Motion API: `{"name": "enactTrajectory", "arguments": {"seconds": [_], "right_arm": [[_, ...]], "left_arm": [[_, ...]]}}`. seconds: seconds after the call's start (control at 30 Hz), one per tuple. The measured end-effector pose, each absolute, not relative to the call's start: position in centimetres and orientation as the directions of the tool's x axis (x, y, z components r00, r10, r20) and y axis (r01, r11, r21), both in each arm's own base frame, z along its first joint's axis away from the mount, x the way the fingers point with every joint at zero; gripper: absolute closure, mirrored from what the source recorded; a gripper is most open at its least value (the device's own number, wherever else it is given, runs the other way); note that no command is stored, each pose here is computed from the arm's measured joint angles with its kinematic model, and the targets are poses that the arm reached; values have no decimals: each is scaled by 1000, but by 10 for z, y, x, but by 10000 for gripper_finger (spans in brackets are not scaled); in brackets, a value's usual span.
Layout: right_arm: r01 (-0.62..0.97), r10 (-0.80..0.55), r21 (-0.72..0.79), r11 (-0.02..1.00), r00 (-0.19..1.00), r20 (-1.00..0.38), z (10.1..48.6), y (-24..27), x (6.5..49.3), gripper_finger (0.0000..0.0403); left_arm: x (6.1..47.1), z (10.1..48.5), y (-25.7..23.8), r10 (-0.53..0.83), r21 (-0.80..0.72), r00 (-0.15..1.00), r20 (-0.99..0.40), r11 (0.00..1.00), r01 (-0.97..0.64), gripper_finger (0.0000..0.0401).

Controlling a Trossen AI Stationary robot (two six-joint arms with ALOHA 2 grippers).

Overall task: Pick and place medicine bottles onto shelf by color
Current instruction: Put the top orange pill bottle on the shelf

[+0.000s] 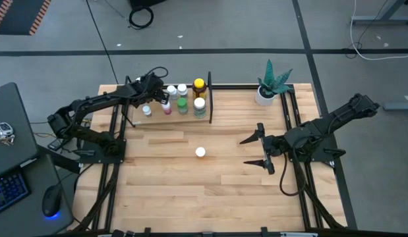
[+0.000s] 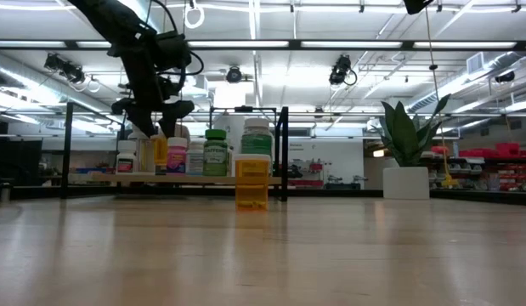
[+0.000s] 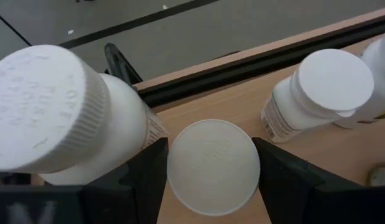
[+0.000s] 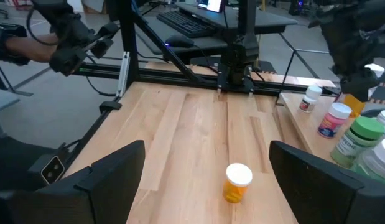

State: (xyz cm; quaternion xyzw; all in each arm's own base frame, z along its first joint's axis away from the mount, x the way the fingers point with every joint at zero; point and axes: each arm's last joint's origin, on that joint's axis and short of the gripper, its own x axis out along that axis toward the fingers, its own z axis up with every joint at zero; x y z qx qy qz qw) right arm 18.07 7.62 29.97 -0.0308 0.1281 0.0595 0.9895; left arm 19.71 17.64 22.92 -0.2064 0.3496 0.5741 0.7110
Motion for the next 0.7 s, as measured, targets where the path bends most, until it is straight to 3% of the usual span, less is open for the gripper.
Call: {"name": "enactTrajectory", "arguments": {"seconds": [0.27,0.7], "right_arm": [[-125,111,-43,991,962,-249,300,76,181,50],[-125,111,-42,991,962,-250,300,76,181,50]], "left_arm": [[205,213,174,675,188,31,-737,248,-950,180],[206,212,173,672,197,31,-740,260,-945,170]]}}
